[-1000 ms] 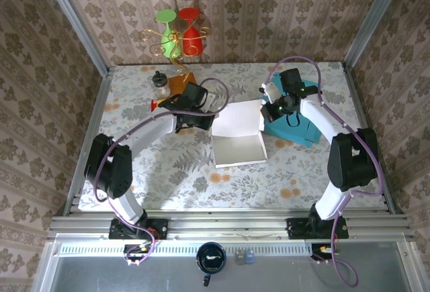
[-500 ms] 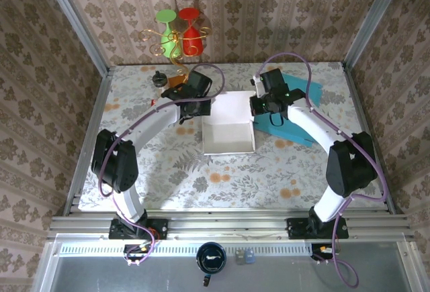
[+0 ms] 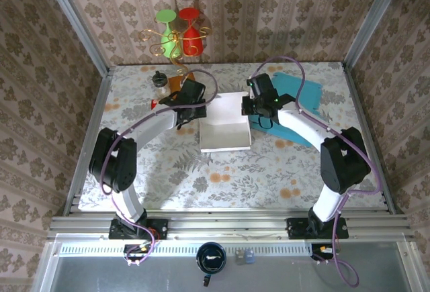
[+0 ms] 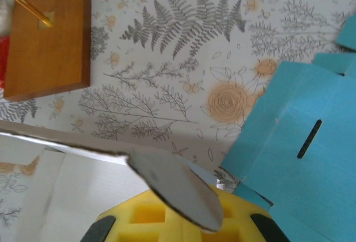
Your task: Fold the paper box
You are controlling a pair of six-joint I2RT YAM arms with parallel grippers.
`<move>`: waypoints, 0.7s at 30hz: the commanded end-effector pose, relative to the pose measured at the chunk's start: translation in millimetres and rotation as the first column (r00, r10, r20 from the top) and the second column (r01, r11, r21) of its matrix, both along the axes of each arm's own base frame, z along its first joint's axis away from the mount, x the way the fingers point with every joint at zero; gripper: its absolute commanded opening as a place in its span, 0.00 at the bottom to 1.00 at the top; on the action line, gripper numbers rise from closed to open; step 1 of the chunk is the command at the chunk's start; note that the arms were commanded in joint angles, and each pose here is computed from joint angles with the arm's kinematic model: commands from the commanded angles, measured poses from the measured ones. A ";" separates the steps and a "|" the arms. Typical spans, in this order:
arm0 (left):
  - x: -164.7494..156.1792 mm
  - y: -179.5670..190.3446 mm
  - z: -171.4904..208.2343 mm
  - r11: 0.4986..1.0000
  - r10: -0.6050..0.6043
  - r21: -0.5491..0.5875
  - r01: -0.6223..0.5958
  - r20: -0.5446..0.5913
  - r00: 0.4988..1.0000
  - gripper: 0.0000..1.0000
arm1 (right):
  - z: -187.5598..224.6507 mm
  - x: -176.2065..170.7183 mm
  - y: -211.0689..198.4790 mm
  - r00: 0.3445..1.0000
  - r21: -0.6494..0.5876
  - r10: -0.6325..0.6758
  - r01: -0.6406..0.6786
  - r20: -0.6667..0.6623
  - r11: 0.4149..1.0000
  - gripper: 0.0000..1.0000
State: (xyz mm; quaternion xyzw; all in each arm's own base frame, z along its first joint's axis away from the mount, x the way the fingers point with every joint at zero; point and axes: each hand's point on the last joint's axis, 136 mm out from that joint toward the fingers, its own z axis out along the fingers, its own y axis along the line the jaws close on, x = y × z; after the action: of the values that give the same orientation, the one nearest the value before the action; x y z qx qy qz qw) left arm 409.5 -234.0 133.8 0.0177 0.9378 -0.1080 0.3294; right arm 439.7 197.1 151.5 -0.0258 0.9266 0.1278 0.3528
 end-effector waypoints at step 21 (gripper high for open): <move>9.0 -28.3 49.6 0.972 -0.122 -0.167 0.168 0.257 0.959 0.00 | 14.9 8.4 33.4 0.989 0.122 0.055 -0.072 0.140 0.990 0.00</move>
State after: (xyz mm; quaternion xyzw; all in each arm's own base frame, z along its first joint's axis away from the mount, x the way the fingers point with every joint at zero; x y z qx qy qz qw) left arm 417.3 -230.7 142.8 0.0271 0.9131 -0.1402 0.3820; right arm 450.1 202.4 153.2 -0.0096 0.9097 0.1463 0.3885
